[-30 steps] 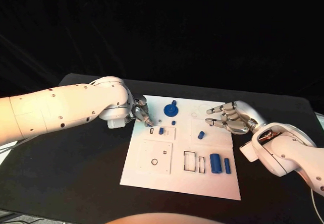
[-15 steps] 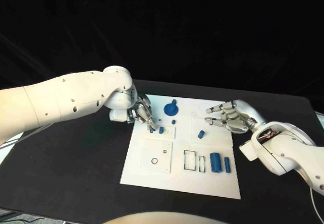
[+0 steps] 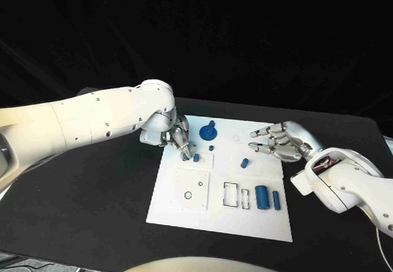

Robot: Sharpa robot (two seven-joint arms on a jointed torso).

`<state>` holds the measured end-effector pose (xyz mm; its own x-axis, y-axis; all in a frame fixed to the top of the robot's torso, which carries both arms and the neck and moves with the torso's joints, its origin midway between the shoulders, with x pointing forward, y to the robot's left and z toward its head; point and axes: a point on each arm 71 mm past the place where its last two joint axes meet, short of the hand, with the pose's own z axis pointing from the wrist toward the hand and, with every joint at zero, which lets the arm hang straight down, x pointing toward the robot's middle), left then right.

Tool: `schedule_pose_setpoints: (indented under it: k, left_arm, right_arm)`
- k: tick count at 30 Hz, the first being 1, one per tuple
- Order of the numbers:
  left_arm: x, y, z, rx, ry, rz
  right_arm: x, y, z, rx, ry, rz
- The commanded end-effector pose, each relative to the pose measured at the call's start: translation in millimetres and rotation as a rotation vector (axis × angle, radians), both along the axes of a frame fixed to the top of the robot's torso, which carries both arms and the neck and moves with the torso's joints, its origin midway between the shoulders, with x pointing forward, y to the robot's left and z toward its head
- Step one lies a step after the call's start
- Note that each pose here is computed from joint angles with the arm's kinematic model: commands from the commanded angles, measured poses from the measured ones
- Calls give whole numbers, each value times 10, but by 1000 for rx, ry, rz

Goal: Assemble the parts on the task board

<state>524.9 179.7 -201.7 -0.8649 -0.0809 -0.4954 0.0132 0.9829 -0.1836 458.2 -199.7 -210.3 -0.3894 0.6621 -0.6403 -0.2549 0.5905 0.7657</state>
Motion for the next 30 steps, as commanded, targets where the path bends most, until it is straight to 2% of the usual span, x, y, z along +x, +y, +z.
schedule_pose_setpoints:
  k: [1, 8, 21, 30]
  left_arm:
    - [17, 16, -6, 90, -21, -49]
    - [28, 0, -11, 110, -23, -61]
    - [18, 0, -37, 101, 34, -69]
    - [12, 23, -40, 100, 44, -66]
  right_arm:
    - [-7, 14, -6, -3, 4, 13]
    - [-7, 17, -6, -2, 4, 14]
    - [-5, 20, -8, -3, 4, 14]
    - [-6, 18, -7, -3, 4, 14]
